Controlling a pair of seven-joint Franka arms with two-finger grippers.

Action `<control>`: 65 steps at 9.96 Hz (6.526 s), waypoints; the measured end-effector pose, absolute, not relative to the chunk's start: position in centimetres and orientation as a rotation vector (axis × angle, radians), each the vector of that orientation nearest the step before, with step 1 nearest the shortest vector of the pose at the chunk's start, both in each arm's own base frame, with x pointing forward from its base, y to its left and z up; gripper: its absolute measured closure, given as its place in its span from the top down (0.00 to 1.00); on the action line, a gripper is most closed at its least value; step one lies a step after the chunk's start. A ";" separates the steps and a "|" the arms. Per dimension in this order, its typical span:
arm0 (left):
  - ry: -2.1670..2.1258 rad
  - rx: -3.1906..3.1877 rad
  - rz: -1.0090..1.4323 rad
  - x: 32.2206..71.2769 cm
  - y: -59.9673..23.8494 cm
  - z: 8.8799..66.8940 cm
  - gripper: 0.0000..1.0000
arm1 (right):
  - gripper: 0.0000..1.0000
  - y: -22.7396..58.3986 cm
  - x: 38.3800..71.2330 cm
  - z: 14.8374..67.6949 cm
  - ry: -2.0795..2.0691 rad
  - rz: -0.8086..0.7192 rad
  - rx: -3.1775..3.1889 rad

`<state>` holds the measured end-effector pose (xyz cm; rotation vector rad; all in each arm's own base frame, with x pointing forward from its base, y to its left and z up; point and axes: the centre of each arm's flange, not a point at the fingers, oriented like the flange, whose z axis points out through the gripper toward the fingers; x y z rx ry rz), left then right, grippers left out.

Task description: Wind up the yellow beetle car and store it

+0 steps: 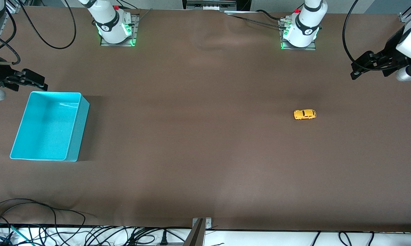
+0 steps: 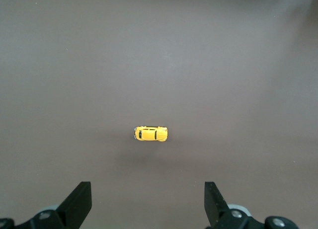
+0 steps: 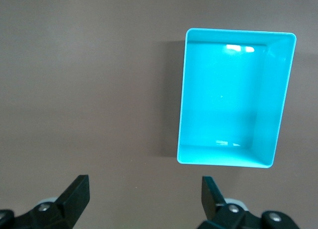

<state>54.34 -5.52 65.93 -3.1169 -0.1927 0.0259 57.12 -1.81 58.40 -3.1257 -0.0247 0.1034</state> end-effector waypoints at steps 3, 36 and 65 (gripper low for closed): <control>-0.192 -3.118 0.013 54.3 -5.5 66.3 1.00 | 1.00 -1.8 57.3 58.1 -0.025 0.112 -3.125; 1.437 -2.844 0.275 47.6 -2.3 25.4 1.00 | 1.00 -3.1 58.0 56.8 0.011 0.142 -3.123; 2.221 -2.207 0.143 48.2 11.5 18.7 0.45 | 1.00 -3.9 58.4 56.2 0.030 0.145 -3.123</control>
